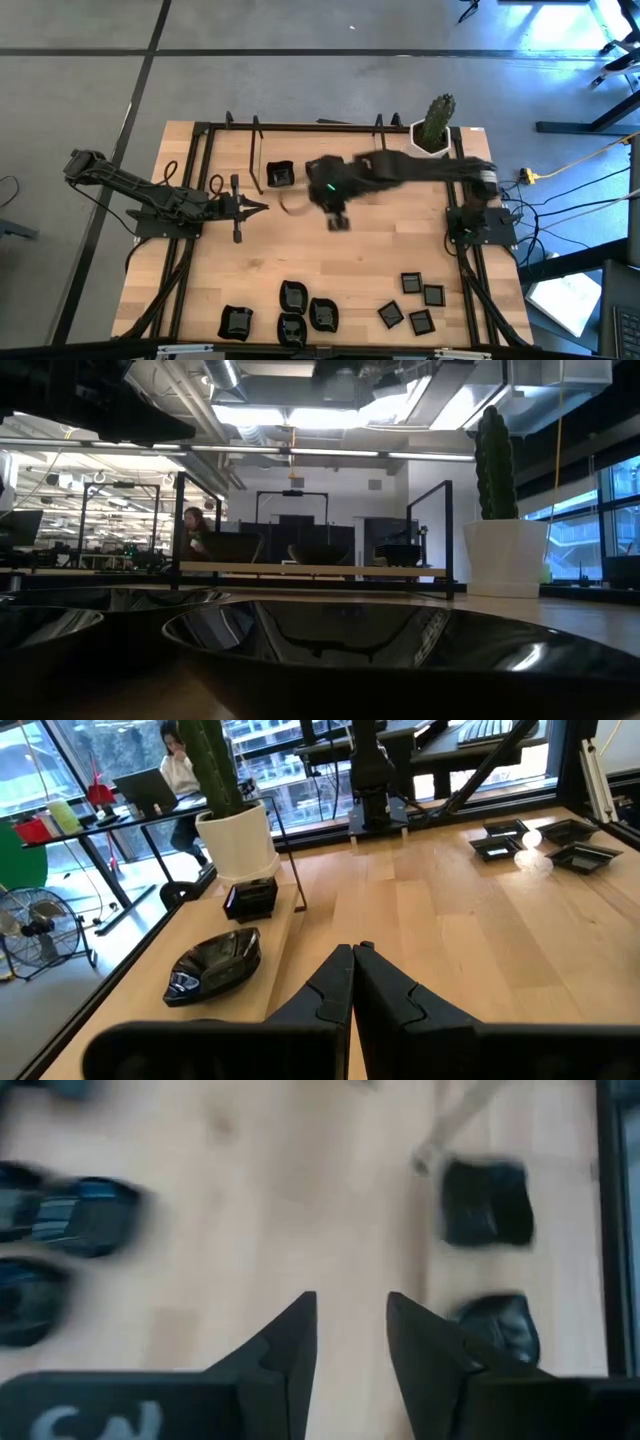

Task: Pick & Place Mini shaped plates
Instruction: Stack the black square plate on top of the black square plate on the shelf

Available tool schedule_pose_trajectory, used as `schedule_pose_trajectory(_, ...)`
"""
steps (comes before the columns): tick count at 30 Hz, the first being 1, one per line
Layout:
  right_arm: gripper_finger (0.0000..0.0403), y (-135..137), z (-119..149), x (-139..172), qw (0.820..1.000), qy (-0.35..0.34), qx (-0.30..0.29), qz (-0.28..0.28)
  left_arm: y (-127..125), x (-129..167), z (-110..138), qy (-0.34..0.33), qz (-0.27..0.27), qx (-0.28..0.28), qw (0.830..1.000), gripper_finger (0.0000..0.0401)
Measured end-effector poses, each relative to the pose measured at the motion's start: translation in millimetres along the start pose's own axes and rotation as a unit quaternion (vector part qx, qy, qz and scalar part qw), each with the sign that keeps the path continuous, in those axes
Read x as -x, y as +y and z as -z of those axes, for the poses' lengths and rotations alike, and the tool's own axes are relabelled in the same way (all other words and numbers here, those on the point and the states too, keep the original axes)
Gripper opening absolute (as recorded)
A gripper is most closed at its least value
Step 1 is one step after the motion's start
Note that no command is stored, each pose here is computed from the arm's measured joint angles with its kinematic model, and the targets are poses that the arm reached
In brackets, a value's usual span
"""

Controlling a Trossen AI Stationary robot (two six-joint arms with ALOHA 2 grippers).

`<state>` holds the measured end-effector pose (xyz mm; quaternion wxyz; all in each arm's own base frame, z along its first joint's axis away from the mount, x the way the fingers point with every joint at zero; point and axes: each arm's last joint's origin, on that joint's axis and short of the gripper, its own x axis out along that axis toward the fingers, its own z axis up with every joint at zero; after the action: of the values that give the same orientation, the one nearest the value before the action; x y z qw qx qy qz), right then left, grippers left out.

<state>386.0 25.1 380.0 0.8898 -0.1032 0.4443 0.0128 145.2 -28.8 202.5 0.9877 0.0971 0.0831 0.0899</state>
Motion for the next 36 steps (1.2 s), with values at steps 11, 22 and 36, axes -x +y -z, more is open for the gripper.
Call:
schedule_pose_trajectory(11,0.0058,91,67,123,0.992,-0.072,0.02,0.097,0,0,0,0.001,0.0,0.008,1.0,0.0006)
schedule_pose_trajectory(22,0.0006,156,165,58,0.997,0.072,-0.004,0.03,1,0,-1,-0.005,-0.017,0.012,1.0,0.0006)
schedule_pose_trajectory(36,0.0052,214,204,-28,0.948,0.292,-0.119,-0.047,1,0,-1,-0.004,-0.018,0.013,1.0,0.0006)
